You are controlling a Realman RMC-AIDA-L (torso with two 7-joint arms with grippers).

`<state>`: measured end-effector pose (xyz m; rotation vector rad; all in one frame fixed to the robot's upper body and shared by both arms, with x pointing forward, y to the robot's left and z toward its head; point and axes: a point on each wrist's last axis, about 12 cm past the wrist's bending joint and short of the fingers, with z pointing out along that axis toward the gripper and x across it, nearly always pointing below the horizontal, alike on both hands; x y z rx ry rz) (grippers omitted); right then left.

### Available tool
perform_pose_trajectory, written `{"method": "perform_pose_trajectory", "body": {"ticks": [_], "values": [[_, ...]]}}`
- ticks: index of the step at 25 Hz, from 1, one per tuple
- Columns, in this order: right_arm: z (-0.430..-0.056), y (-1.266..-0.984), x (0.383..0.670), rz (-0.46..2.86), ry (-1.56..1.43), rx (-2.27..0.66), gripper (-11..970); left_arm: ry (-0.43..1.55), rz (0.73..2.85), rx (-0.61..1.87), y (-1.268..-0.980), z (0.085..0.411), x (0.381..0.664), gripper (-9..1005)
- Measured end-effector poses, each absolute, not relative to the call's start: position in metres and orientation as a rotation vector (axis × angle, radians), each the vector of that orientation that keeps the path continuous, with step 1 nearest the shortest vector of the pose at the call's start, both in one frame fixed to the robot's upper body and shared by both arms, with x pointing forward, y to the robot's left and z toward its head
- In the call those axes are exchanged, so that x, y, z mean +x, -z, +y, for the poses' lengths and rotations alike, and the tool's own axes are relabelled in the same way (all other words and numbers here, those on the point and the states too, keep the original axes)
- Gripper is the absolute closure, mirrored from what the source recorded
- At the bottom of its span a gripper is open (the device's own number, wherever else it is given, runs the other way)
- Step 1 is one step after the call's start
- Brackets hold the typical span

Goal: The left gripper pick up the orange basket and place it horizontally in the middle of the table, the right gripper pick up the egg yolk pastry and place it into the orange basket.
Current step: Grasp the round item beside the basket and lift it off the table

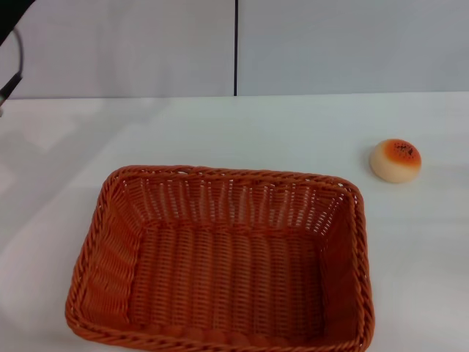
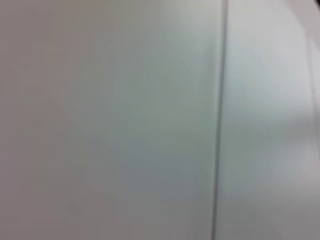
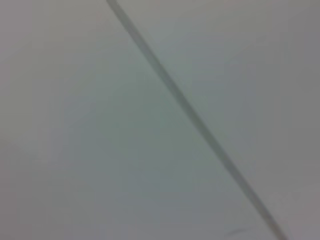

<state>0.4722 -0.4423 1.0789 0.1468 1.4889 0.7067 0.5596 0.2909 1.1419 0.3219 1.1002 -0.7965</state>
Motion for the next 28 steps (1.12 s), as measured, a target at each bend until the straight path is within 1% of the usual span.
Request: {"method": "perform_pose_trajectory", "body": {"ticks": [1, 2, 3, 4, 5, 6, 9, 10, 11, 12, 13, 15, 16, 18, 20, 21, 25, 28], "values": [[-0.442, -1.079, 0.472, 1.489, -0.707, 0.147, 131, 0.796, 1.100, 0.322, -1.142, 0.291, 0.560, 132], [-0.450, -1.092, 0.476, 1.518, -0.773, 0.078, 131, 0.792, 1.110, 0.275, -1.132, 0.296, 0.553, 132], [-0.450, -1.092, 0.476, 1.518, -0.773, 0.078, 131, 0.792, 1.110, 0.275, -1.132, 0.296, 0.553, 132], [-0.455, -1.098, 0.479, 1.548, -0.796, 0.041, 131, 0.790, 1.123, 0.256, -1.126, 0.299, 0.548, 132], [-0.462, -1.110, 0.487, 1.623, -0.827, -0.044, 131, 0.789, 1.131, 0.254, -1.122, 0.300, 0.546, 132], [-0.462, -1.110, 0.487, 1.623, -0.827, -0.044, 131, 0.789, 1.131, 0.254, -1.122, 0.300, 0.546, 132], [-0.467, -1.122, 0.500, 1.752, -0.816, -0.145, 131, 0.791, 1.140, 0.256, -1.119, 0.300, 0.543, 132], [-0.466, -1.129, 0.511, 1.849, -0.774, -0.216, 131, 0.794, 1.144, 0.259, -1.118, 0.299, 0.542, 132], [-0.466, -1.129, 0.511, 1.849, -0.774, -0.216, 131, 0.794, 1.144, 0.259, -1.118, 0.299, 0.542, 132], [-0.461, -1.135, 0.522, 1.925, -0.722, -0.281, 131, 0.796, 1.146, 0.259, -1.118, 0.299, 0.542, 132], [-0.461, -1.135, 0.522, 1.925, -0.722, -0.281, 131, 0.798, 1.148, 0.260, -1.117, 0.299, 0.541, 132], [-0.454, -1.149, 0.532, 2.017, -0.575, -0.362, 131, 0.799, 1.154, 0.260, -1.116, 0.298, 0.541, 132], [-0.454, -1.149, 0.532, 2.017, -0.575, -0.362, 131, 0.800, 1.157, 0.260, -1.115, 0.298, 0.540, 132], [-0.440, -1.165, 0.543, 2.062, -0.469, -0.461, 132, 0.802, 1.177, 0.256, -1.109, 0.297, 0.539, 132], [-0.428, -1.175, 0.551, 2.074, -0.451, -0.524, 132, 0.801, 1.180, 0.255, -1.108, 0.296, 0.538, 132], [-0.428, -1.175, 0.551, 2.074, -0.451, -0.524, 132, 0.801, 1.180, 0.255, -1.108, 0.296, 0.538, 132], [-0.409, -1.187, 0.561, 2.036, -0.518, -0.589, 132, 0.794, 1.183, 0.264, -1.106, 0.295, 0.537, 132], [-0.405, -1.189, 0.564, 2.024, -0.541, -0.593, 132, 0.797, 1.182, 0.264, -1.105, 0.295, 0.536, 132]]}}
